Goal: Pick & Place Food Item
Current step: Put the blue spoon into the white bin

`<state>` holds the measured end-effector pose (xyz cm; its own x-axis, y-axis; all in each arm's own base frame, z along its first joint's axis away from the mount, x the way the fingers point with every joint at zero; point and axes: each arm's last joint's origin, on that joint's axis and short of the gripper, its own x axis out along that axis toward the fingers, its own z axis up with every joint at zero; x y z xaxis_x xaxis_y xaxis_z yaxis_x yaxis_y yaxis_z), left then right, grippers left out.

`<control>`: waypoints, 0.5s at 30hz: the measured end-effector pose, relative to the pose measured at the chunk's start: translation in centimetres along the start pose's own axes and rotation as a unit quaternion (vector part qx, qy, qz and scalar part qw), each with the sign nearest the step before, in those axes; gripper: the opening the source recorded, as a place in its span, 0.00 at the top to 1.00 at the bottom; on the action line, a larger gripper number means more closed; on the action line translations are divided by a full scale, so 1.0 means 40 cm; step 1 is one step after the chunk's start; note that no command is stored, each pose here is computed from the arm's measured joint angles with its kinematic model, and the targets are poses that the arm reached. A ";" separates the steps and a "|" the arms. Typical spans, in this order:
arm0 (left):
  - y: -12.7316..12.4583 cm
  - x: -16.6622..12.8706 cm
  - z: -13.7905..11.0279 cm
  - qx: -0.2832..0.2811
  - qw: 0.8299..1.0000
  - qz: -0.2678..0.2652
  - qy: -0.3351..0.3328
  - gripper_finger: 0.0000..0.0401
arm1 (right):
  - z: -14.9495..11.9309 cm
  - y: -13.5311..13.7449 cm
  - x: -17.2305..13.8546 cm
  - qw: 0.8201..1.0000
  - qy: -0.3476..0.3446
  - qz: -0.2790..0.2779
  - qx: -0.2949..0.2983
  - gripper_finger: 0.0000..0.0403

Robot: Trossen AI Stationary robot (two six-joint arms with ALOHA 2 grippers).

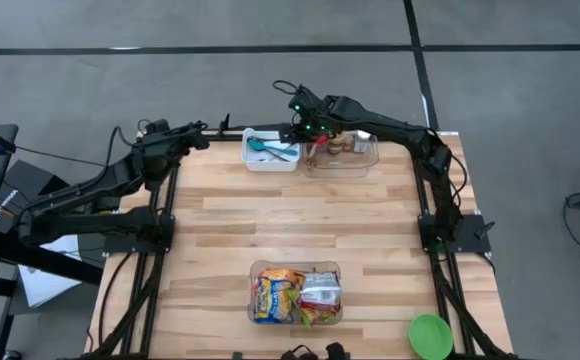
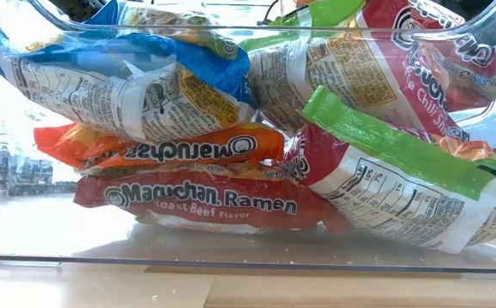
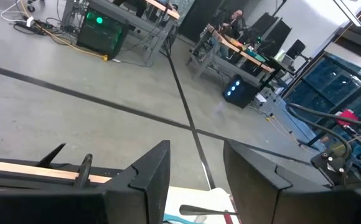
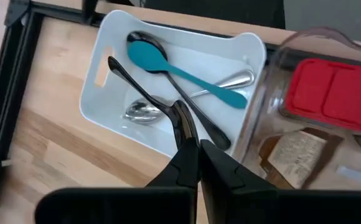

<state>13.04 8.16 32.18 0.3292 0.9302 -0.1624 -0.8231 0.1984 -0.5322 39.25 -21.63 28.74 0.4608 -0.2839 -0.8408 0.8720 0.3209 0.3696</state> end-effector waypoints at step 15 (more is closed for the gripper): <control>-0.001 0.000 -0.001 0.000 1.000 -0.004 0.004 0.64 | -0.062 0.051 -0.006 0.993 -0.049 -0.062 -0.086 1.00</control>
<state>13.07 8.15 32.17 0.3404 0.9258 -0.1645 -0.8202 0.2067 -0.5335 40.51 -18.67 28.70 0.3727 -0.4152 -0.8299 0.8858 0.4256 0.1849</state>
